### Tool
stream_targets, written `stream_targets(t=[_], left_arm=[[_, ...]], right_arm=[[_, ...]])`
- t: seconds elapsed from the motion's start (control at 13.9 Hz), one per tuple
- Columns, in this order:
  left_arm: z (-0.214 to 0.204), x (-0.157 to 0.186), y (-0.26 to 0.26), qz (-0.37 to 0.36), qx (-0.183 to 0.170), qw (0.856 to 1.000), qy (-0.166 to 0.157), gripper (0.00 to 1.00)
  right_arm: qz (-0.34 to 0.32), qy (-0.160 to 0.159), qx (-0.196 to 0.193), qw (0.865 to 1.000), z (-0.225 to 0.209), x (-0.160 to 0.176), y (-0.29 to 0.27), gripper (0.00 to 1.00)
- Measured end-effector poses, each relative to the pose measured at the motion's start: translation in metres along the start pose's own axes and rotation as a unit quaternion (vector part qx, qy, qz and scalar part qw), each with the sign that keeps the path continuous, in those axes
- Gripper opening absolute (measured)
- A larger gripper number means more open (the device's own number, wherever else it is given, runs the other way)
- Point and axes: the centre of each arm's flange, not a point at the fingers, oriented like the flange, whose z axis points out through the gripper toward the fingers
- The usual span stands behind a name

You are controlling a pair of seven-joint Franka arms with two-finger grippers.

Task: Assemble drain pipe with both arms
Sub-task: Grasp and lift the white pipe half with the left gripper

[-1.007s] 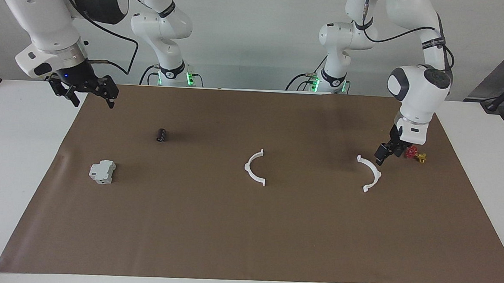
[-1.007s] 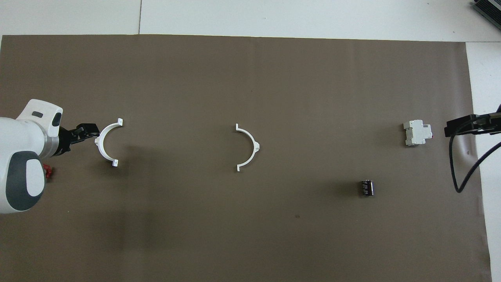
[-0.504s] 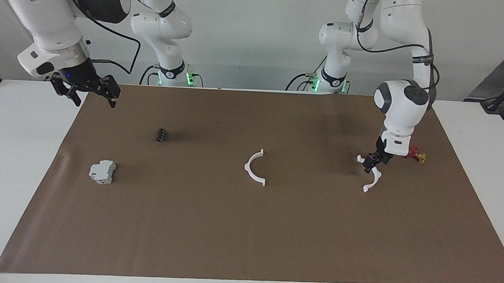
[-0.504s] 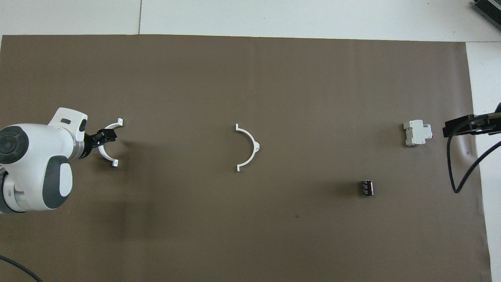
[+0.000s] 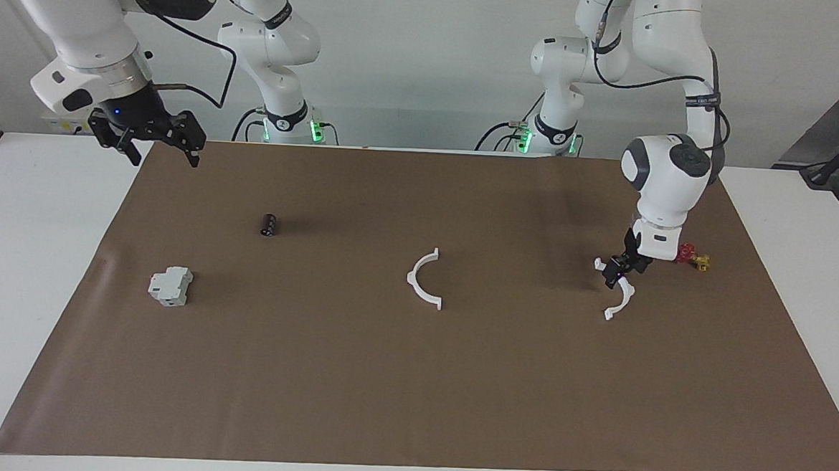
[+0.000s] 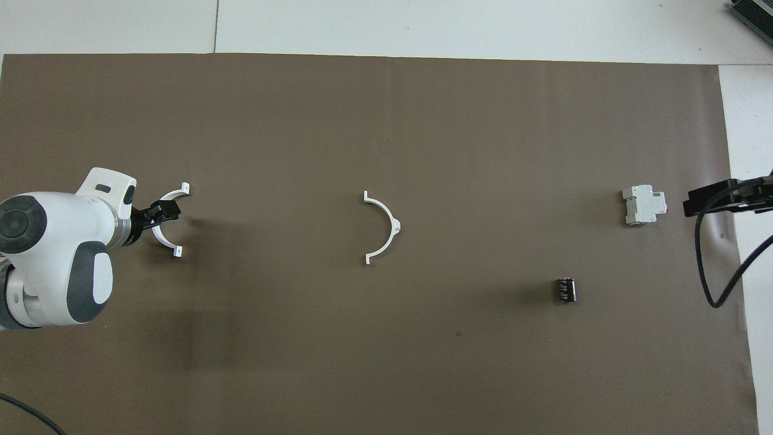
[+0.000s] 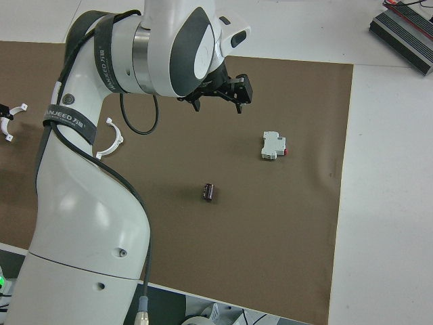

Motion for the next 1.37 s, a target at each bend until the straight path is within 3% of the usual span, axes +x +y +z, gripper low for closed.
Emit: stream_targets(t=[0.58,0.72,0.86,1.22,1.37], left_arm=[[0.009,-0.008,-0.003,0.001,-0.002,1.0,0.004,0.94],[0.009,-0.008,-0.003,0.001,-0.002,1.0,0.004,0.78],[0.009,-0.008,-0.003,0.001,-0.002,1.0,0.004,0.73],[0.009,-0.008,-0.003,0.017,0.0,1.0,0.005,0.12],[0.009,-0.008,-0.003,0.02,0.0,1.0,0.005,0.07]], right_arm=[[-0.005,-0.001,-0.014,1.0,-0.002,0.001,-0.016,1.0],[-0.008,0.0,-0.014,1.0,-0.002,0.001,-0.019,1.0],[-0.007,0.0,-0.014,1.0,-0.002,0.001,-0.018,1.0],[-0.002,-0.001,-0.009,1.0,-0.002,0.001,-0.014,1.0],[-0.002,-0.001,-0.008,1.0,-0.002,0.001,-0.014,1.0]])
